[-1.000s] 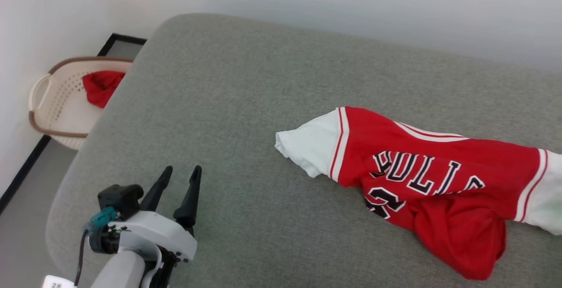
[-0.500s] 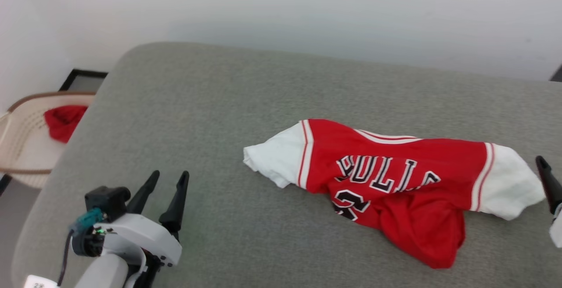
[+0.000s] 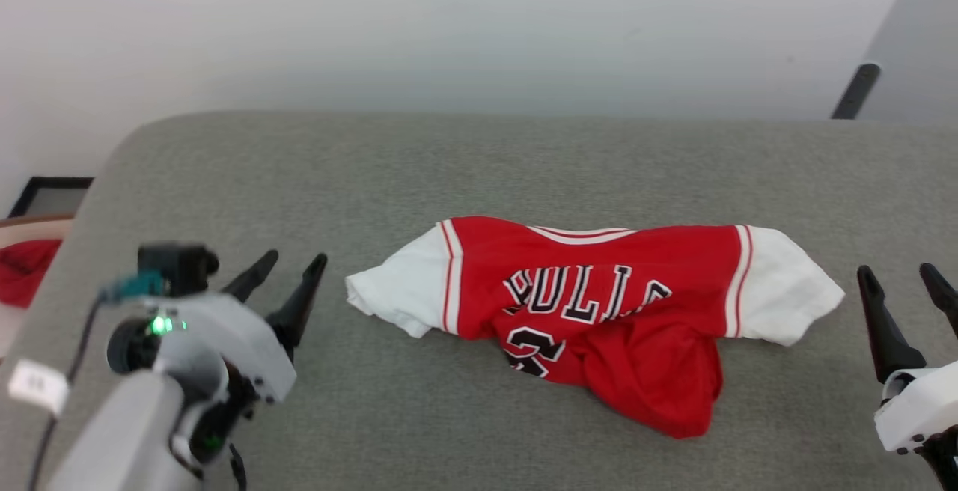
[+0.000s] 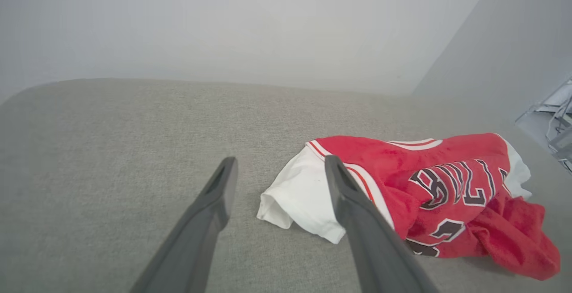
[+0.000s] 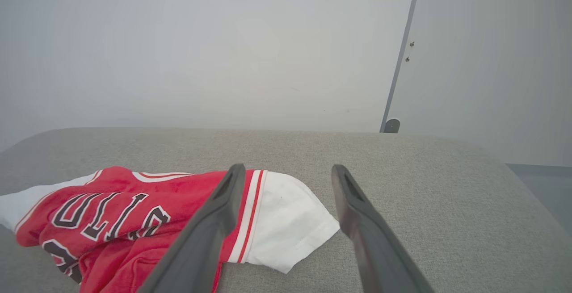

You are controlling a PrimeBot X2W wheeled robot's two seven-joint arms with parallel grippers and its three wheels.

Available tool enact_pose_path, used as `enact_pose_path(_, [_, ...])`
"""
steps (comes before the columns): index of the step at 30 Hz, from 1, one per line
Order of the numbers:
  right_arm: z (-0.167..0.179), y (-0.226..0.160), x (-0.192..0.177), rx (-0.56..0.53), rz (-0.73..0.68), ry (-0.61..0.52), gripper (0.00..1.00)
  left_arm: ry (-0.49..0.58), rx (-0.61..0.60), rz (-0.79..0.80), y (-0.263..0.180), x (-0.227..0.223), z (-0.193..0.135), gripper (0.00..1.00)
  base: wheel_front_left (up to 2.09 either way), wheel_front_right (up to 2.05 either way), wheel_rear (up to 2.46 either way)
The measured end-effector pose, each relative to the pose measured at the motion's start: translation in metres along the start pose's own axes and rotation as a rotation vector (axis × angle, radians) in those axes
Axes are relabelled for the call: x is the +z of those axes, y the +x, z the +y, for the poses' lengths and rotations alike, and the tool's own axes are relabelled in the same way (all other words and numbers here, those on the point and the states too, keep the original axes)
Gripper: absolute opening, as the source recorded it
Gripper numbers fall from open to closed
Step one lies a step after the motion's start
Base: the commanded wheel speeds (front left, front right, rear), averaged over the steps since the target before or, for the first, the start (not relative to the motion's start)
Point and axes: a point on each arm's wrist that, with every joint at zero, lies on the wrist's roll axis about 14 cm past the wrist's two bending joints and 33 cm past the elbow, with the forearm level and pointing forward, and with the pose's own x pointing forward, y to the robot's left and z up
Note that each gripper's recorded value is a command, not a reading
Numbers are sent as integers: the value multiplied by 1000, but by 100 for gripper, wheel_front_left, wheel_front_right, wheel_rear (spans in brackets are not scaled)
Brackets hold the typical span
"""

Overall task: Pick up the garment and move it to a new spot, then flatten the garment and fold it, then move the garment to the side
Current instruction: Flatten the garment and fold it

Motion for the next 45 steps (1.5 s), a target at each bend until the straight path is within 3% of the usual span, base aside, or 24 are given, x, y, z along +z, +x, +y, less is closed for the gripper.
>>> enact_pose_path(12, [-17, -8, -8, -62, 3, 29, 100, -43, -162, 373, 48, -3, -43, 100, 0, 0, 0])
enact_pose_path(33, [-46, 0, -45, -151, 81, 48, 100, 24, -71, 797, 100, -103, -14, 100, 0, 0, 0])
enact_pose_path(42, [-48, 8, -54, -161, 103, 47, 100, 55, -43, 862, 109, -124, -5, 100, 0, 0, 0])
enact_pose_path(44, [-46, 10, -54, -155, 103, 48, 100, 58, -36, 876, 109, -127, -3, 66, 0, 0, 0])
enact_pose_path(45, [-45, 11, -55, -153, 105, 49, 100, 55, -32, 882, 109, -127, -2, 44, 0, 0, 0])
